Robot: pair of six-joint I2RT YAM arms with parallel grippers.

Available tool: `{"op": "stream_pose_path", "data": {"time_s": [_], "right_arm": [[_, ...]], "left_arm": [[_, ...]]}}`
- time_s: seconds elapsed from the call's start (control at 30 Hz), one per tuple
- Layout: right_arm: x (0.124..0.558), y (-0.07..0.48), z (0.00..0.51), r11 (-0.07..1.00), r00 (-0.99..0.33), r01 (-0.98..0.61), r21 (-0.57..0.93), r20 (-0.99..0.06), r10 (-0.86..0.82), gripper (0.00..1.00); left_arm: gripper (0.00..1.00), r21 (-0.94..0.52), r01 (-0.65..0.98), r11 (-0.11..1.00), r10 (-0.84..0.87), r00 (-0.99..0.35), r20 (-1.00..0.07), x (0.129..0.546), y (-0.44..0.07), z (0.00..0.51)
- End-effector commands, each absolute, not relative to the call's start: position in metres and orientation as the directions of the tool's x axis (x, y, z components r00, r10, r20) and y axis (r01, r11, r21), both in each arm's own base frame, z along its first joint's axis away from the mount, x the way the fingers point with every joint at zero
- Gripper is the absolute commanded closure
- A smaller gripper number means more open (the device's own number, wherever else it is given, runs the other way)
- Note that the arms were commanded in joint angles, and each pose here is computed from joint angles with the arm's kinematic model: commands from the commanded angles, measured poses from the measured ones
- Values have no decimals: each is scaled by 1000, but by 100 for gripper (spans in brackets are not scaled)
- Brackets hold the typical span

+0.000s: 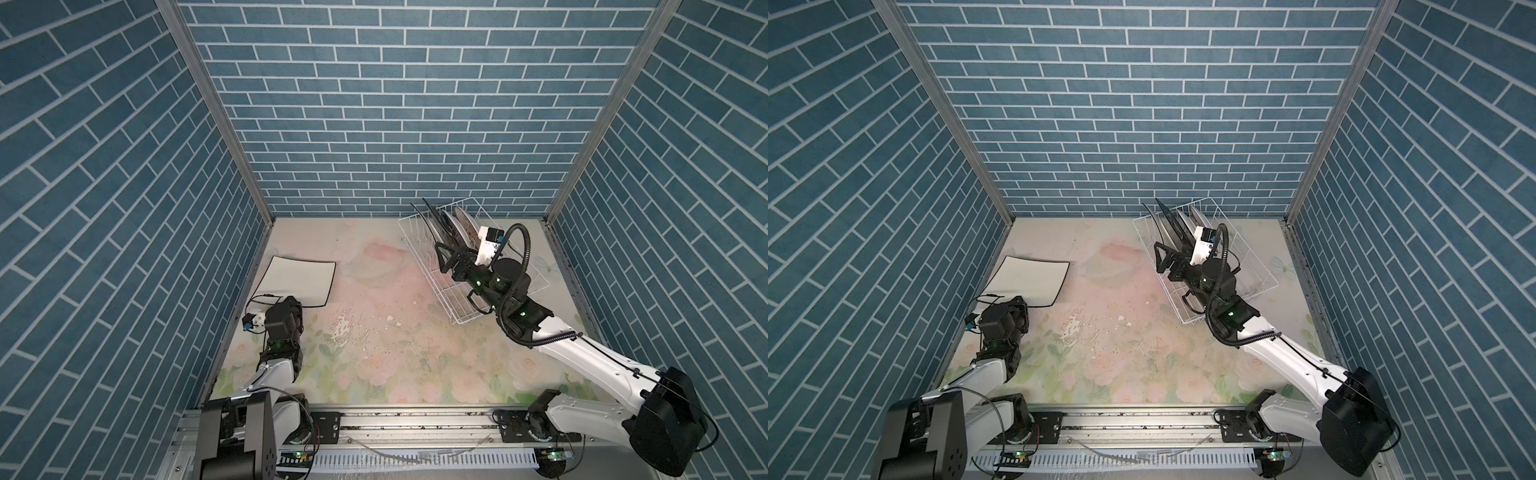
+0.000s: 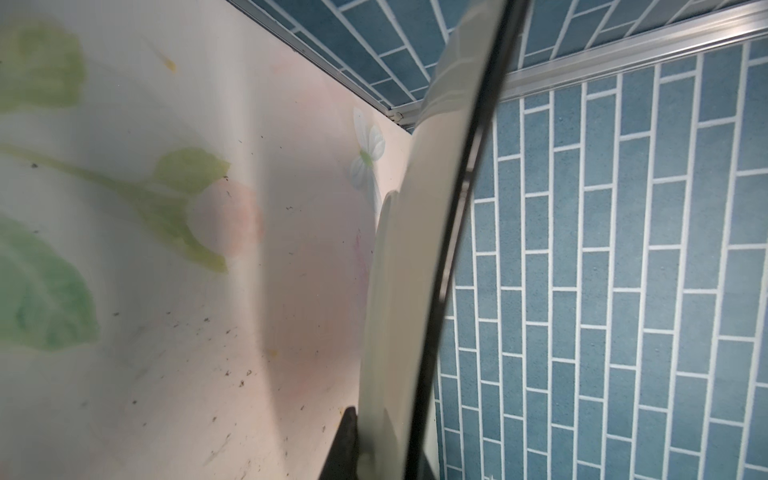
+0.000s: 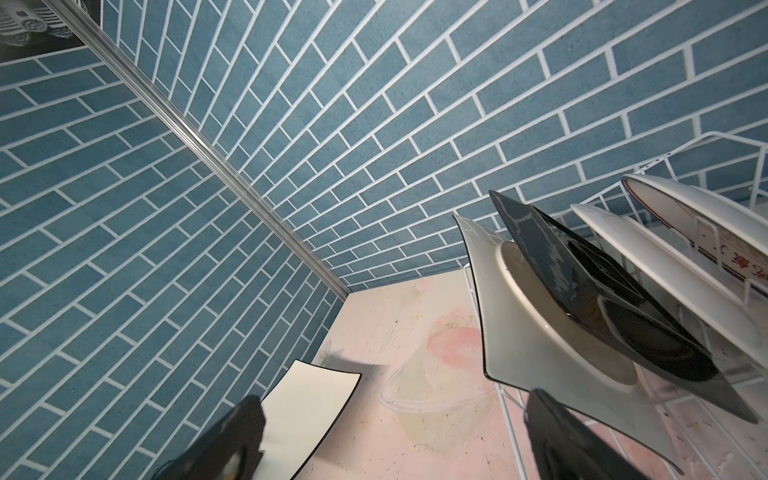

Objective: Unload the plates from the dish rack
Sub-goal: 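Lower the white square plate onto the table with the left gripper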

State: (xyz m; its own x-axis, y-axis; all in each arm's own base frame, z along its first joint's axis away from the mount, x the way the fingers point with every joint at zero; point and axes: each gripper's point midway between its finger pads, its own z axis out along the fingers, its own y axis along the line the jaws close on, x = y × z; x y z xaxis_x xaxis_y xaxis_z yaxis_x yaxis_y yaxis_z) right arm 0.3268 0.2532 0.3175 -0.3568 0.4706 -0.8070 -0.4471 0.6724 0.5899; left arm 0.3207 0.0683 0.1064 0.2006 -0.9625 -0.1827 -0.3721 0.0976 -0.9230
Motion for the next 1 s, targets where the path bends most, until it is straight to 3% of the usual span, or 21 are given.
{"op": "stream_pose_path", "data": {"time_s": [0.0, 0.47, 0.97], "right_arm": [[324, 252, 338, 633, -343, -470, 616, -788, 511, 2], [321, 249, 334, 635, -353, -472, 611, -791, 499, 1], [323, 245, 316, 670, -382, -430, 605, -795, 472, 1]], "left_arm": [[100, -985, -119, 123, -954, 258, -150, 340, 78, 176], [100, -999, -48, 6, -980, 199, -15, 373, 94, 149], [100, -990, -138, -11, -980, 199, -16, 388, 100, 108]]}}
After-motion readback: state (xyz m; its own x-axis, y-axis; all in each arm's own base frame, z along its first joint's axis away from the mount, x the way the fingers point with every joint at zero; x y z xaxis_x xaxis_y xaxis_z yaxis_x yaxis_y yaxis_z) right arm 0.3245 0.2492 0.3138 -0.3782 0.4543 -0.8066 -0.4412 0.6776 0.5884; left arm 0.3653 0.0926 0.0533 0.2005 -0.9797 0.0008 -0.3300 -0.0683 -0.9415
